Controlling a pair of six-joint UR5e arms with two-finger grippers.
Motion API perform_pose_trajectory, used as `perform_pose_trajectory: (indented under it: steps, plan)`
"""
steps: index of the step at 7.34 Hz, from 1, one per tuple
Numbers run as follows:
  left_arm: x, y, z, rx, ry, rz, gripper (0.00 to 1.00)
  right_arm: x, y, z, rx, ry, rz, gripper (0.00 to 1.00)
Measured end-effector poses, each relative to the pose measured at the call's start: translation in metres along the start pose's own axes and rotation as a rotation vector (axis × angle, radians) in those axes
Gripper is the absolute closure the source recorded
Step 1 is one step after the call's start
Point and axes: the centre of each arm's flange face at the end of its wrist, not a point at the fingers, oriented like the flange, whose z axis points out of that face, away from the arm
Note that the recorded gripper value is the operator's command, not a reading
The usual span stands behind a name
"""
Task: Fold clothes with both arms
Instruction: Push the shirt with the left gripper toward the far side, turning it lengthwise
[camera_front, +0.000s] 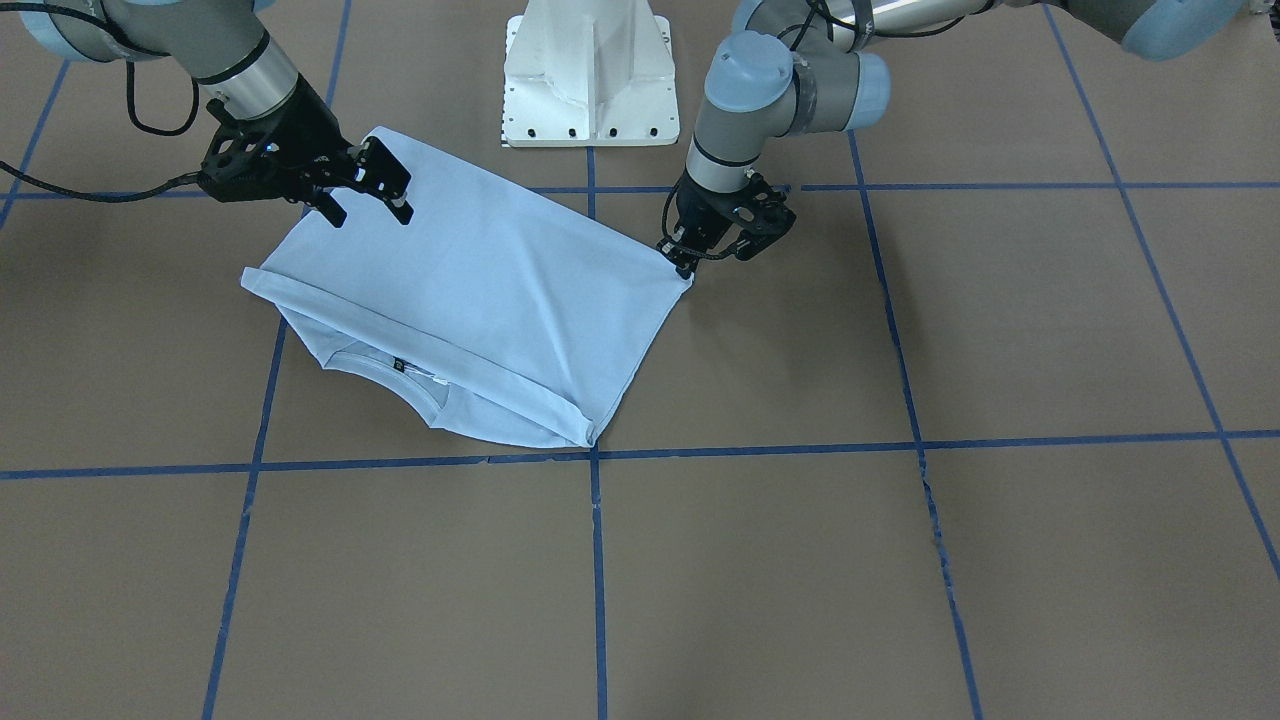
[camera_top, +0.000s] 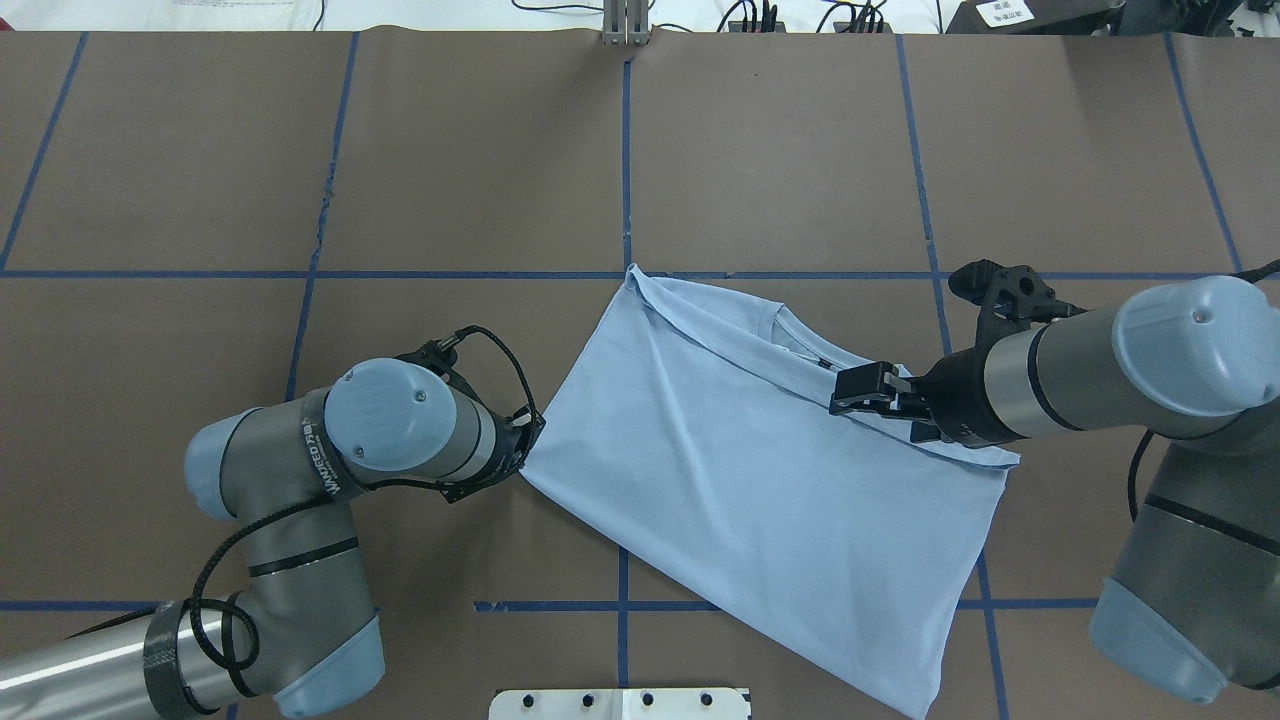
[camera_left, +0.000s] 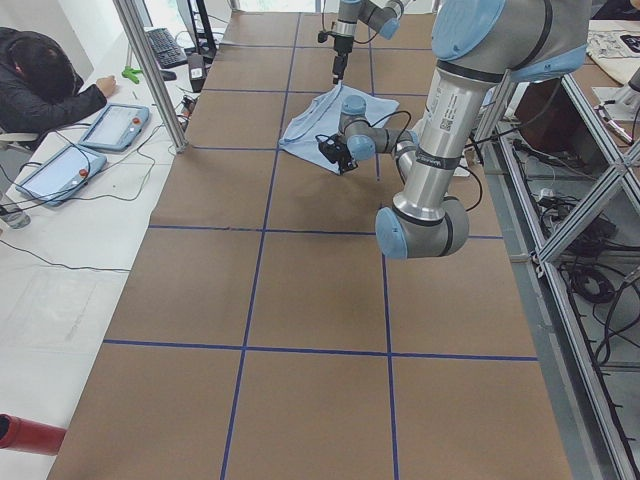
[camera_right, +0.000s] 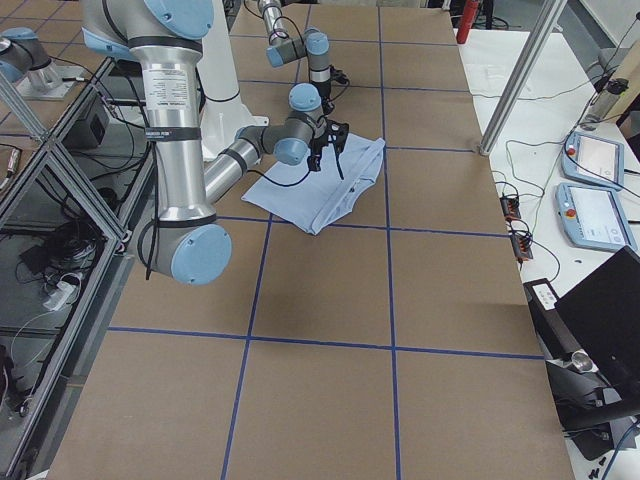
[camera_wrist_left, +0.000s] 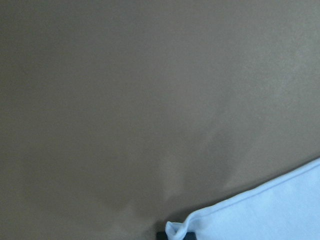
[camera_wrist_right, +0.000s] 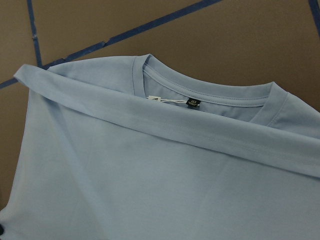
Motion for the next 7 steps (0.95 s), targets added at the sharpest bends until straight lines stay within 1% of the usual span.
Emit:
perform_pose_trajectory:
  steps: [2,4,5,7]
  plan:
    - [0.007,-0.020,-0.007,0.023,0.015,0.007,1.00,0.001,-0.001,0.000,0.001,0.001,0.001,0.00]
    - [0.027,-0.059,-0.016,0.072,0.036,0.018,1.00,0.001,-0.002,-0.001,0.005,0.000,0.003,0.00]
    - [0.043,-0.084,-0.016,0.105,0.040,0.042,1.00,0.001,-0.003,-0.002,0.006,0.000,0.003,0.00]
    - [0.090,-0.148,-0.003,0.179,0.054,0.114,1.00,0.001,-0.004,-0.002,0.009,0.000,0.004,0.00]
